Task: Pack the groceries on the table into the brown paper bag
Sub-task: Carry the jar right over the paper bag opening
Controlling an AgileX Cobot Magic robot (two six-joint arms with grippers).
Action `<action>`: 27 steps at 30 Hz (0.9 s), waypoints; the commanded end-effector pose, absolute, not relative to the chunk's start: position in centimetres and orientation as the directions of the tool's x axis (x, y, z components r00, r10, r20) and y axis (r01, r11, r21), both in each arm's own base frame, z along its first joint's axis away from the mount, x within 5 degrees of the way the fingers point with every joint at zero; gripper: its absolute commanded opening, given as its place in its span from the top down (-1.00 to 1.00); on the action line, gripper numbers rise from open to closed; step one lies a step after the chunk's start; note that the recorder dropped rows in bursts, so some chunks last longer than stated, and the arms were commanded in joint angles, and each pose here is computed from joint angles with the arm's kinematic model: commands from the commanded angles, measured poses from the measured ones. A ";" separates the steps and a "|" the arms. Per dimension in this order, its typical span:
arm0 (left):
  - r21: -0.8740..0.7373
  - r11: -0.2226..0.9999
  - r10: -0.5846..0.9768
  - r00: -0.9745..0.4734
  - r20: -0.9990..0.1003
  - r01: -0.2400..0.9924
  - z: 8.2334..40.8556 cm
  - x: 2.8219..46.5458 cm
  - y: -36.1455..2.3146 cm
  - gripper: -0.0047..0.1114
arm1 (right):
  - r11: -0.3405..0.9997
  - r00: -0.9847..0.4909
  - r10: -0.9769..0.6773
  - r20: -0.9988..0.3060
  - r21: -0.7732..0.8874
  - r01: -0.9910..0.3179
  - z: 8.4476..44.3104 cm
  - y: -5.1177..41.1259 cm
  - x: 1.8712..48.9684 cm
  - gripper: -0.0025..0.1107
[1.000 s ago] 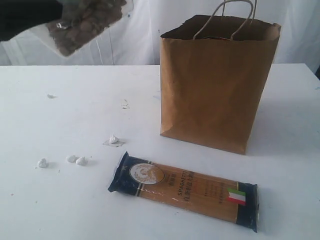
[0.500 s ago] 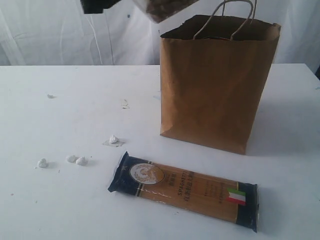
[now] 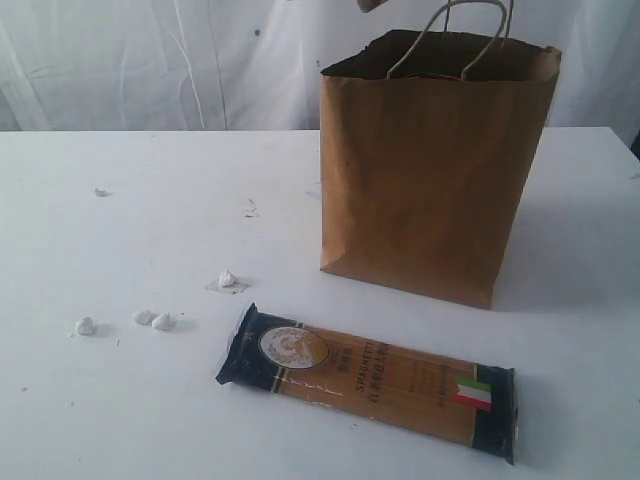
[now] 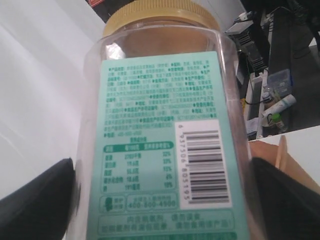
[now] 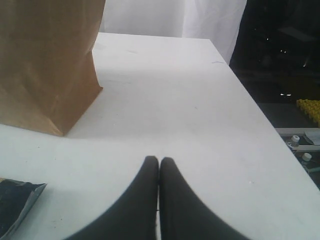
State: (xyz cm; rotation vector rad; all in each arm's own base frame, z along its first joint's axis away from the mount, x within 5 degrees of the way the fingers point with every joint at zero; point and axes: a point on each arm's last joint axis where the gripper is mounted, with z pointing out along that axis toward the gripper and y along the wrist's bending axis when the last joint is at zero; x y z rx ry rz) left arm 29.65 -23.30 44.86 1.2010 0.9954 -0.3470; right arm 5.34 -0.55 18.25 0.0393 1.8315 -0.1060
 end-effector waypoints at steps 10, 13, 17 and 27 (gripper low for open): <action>0.855 0.260 0.505 0.692 -0.516 0.448 42.6 28.9 -28.8 0.92 | 0.995 -0.257 -0.028 -0.966 -0.052 0.087 18.2 -0.6 5.3 0.96; 0.865 0.237 0.522 0.692 -0.498 0.443 41.8 29.2 -29.3 0.92 | 0.995 -0.257 -0.028 -0.966 -0.052 0.087 18.2 -0.6 5.3 0.96; 0.865 0.212 0.528 0.691 -0.494 0.455 40.8 29.6 -29.8 0.92 | 0.995 -0.257 -0.028 -0.966 -0.052 0.087 18.2 -0.6 5.3 0.96; 0.858 0.197 0.542 0.677 -0.498 0.474 39.4 30.3 -30.4 0.92 | 0.995 -0.257 -0.028 -0.966 -0.052 0.087 18.2 -0.6 5.3 0.96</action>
